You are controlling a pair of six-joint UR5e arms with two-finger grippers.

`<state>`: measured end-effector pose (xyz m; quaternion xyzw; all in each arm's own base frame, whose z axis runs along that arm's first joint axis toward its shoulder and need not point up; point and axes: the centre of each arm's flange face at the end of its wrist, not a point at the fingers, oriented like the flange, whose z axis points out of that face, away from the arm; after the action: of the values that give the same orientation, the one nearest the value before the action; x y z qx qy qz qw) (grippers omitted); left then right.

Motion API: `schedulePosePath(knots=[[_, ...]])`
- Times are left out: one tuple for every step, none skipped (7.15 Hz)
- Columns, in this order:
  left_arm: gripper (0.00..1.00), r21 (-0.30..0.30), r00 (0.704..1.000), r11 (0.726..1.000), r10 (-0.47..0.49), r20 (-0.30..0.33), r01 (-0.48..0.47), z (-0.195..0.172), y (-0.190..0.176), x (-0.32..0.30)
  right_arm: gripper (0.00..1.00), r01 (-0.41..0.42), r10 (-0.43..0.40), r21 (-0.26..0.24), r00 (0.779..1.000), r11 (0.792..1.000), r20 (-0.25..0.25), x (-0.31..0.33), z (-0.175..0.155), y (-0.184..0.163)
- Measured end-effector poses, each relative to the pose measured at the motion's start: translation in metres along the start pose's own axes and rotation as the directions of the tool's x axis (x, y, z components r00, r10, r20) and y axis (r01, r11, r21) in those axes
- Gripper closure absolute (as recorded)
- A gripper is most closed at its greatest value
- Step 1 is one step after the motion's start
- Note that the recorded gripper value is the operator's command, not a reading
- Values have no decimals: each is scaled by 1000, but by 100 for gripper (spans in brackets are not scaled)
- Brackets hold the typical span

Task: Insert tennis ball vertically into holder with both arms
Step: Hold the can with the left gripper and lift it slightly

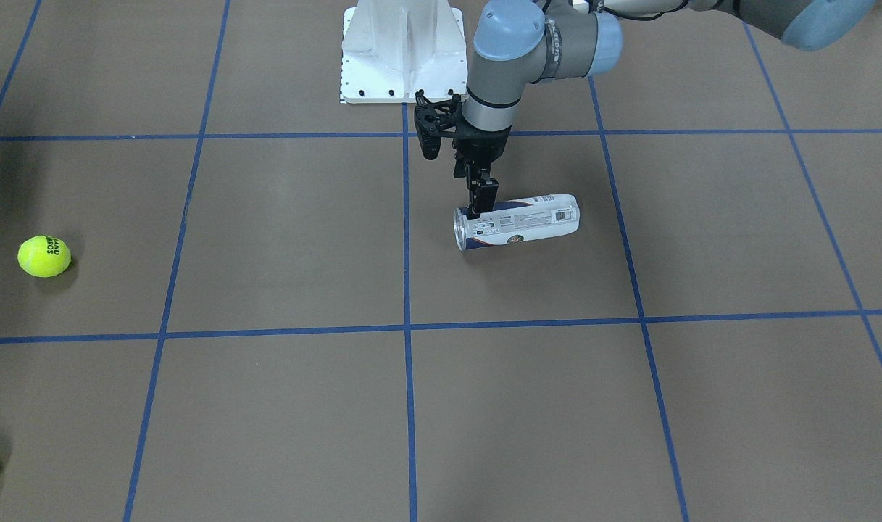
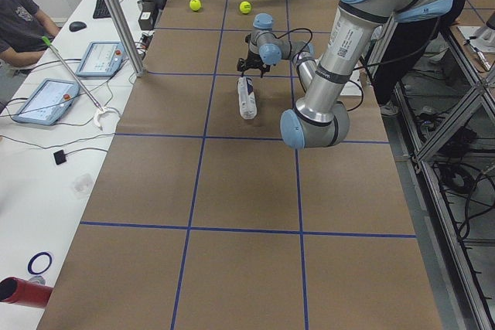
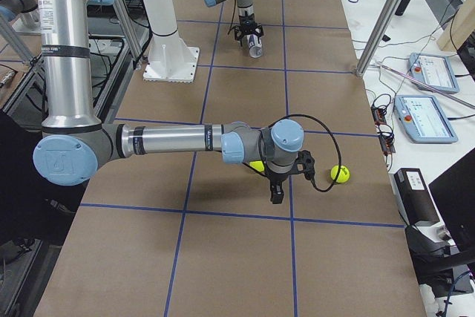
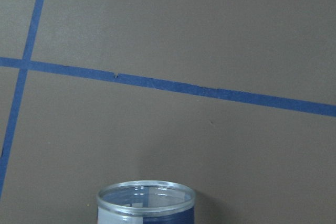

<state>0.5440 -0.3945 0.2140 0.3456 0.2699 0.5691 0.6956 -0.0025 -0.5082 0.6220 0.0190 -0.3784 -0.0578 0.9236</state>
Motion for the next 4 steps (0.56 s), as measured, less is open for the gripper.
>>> schedulePosePath(knots=[[1, -11, 1000, 1000, 5, 1, -4, 6, -1, -2, 1, 0, 0, 0, 1000, 1000, 1, 0, 0, 0], [1, -26, 1000, 1000, 4, -1, -4, 14, 0, -4, 1, 0, 0, 0, 1000, 1000, 2, -1, 0, 1], [1, -33, 1000, 999, 3, 3, -3, 18, -1, -5, 1, 0, 0, 1, 1000, 1000, 3, -1, -1, 1], [1, -38, 1000, 999, 2, 12, -1, 21, -6, -8, 1, 1, -1, 2, 1000, 1000, 3, -1, -1, 1]])
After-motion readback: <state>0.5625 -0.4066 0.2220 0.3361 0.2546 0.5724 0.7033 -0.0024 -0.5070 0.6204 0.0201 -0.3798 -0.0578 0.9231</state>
